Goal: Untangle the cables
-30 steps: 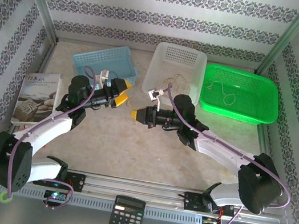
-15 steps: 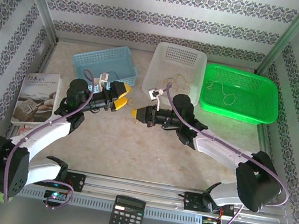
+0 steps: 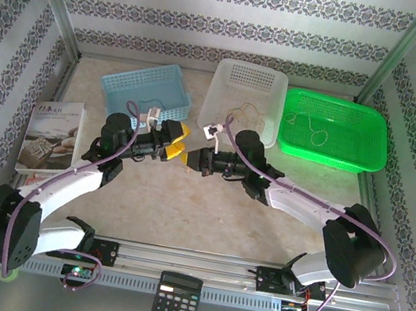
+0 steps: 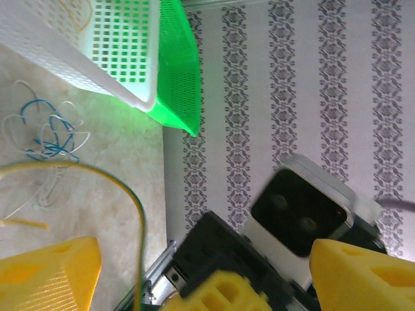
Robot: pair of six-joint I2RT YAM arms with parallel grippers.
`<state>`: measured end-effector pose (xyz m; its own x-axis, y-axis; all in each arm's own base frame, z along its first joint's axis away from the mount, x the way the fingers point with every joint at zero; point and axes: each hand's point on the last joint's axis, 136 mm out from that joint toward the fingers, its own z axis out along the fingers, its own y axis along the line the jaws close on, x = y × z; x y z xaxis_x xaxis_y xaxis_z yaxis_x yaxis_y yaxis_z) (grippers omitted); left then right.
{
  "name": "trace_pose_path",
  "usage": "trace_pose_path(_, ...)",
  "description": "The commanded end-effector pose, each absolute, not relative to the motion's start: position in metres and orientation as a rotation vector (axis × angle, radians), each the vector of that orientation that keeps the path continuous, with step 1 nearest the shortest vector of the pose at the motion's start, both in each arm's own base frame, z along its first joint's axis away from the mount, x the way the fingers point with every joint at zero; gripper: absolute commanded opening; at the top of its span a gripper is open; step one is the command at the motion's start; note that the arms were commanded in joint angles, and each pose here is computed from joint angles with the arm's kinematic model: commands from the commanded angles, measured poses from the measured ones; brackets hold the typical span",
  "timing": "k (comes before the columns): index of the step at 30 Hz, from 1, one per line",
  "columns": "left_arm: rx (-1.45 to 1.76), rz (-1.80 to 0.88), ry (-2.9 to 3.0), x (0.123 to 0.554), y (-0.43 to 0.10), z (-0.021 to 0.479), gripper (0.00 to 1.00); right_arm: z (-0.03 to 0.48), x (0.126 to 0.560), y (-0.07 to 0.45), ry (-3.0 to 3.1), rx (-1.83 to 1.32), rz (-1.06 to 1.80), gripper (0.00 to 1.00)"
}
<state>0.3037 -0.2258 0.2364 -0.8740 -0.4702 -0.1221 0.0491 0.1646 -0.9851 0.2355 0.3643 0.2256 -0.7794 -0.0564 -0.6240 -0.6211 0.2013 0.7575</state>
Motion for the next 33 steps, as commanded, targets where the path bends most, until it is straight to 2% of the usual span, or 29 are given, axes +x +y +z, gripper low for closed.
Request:
trace_pose_path(1,-0.341,-1.735,1.986,0.312,-0.229,0.247,0.77,0.24,0.229,0.37,1.948,-0.685,1.61,0.0)
trace_pose_path(10,-0.366,-1.7,1.967,0.326,-0.228,0.238,0.5,0.235,0.21,0.364,1.959,-0.69,1.614,0.0)
trace_pose_path(25,-0.378,-1.644,1.977,0.332,-0.221,0.229,0.27,0.226,0.201,0.349,1.973,-0.657,1.589,0.0)
trace_pose_path(33,-0.382,-1.609,1.935,0.344,-0.204,0.246,0.14,0.215,0.197,0.343,2.001,-0.647,1.572,0.0)
